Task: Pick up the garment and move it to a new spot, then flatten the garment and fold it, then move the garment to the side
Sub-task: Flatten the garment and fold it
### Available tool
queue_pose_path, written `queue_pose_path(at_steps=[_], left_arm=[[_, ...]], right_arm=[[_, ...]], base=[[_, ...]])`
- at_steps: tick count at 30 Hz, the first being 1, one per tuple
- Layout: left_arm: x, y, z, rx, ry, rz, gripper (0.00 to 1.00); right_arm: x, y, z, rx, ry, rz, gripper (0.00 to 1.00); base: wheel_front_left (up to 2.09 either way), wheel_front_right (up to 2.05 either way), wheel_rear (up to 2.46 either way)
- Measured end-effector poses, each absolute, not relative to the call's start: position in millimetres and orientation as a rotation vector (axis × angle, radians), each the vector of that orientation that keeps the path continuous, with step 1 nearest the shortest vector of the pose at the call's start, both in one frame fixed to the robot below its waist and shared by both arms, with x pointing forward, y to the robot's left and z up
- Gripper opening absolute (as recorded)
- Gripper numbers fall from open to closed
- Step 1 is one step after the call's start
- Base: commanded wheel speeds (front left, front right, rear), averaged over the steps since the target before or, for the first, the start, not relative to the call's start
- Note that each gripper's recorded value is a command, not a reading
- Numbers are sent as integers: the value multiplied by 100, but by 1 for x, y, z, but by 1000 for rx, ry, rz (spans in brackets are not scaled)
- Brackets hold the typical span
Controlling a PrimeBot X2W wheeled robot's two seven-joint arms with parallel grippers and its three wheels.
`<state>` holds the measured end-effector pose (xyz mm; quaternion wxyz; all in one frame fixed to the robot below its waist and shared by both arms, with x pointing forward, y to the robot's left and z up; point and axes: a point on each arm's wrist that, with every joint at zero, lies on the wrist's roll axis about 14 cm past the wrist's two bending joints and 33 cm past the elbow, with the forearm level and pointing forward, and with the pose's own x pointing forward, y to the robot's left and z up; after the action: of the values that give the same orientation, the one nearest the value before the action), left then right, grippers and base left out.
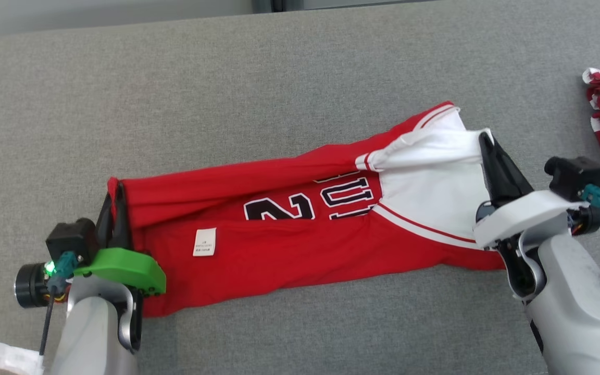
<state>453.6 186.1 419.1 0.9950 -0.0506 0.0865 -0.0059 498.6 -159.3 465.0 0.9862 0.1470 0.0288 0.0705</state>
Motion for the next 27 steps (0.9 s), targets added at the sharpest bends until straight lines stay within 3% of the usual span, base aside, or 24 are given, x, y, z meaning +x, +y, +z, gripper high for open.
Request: queue_pose_path(at_steps=[1, 2, 3, 4, 5, 6, 7, 8, 9, 10, 21, 27], left_arm=[[450, 185, 417, -98, 180, -18, 2], [444, 184, 414, -98, 192, -22, 10], [439, 184, 412, -102, 202, -18, 37], [435, 186, 409, -105, 210, -12, 48], [429, 188, 407, -106, 221, -5, 68], [423, 189, 404, -107, 232, -1, 75], [417, 190, 401, -105, 244, 2, 89], [412, 191, 398, -102, 256, 7, 100], [405, 193, 394, -105, 267, 21, 100], [398, 196, 392, -103, 276, 33, 100], [357, 197, 417, -165, 199, 110, 100], [346, 179, 427, -197, 175, 93, 100]], right_arm=[[494, -161, 463, 299, 65, 133, 0], [487, -162, 459, 303, 76, 126, 0], [481, -163, 455, 308, 88, 121, 0], [476, -163, 452, 311, 98, 117, 0], [471, -163, 449, 317, 106, 110, 0], [466, -164, 448, 319, 111, 106, 0], [462, -164, 446, 318, 116, 103, 0], [459, -166, 445, 317, 119, 97, 20], [454, -167, 444, 315, 124, 88, 73], [450, -169, 441, 314, 130, 81, 100], [415, -174, 436, 282, 146, 40, 100], [415, -163, 435, 267, 152, 65, 100]], base=[[0, 0, 0], [0, 0, 0], [0, 0, 0], [0, 0, 0], [0, 0, 0], [0, 0, 0], [0, 0, 0], [0, 0, 0], [0, 0, 0], [0, 0, 0], [0, 0, 0], [0, 0, 0]])
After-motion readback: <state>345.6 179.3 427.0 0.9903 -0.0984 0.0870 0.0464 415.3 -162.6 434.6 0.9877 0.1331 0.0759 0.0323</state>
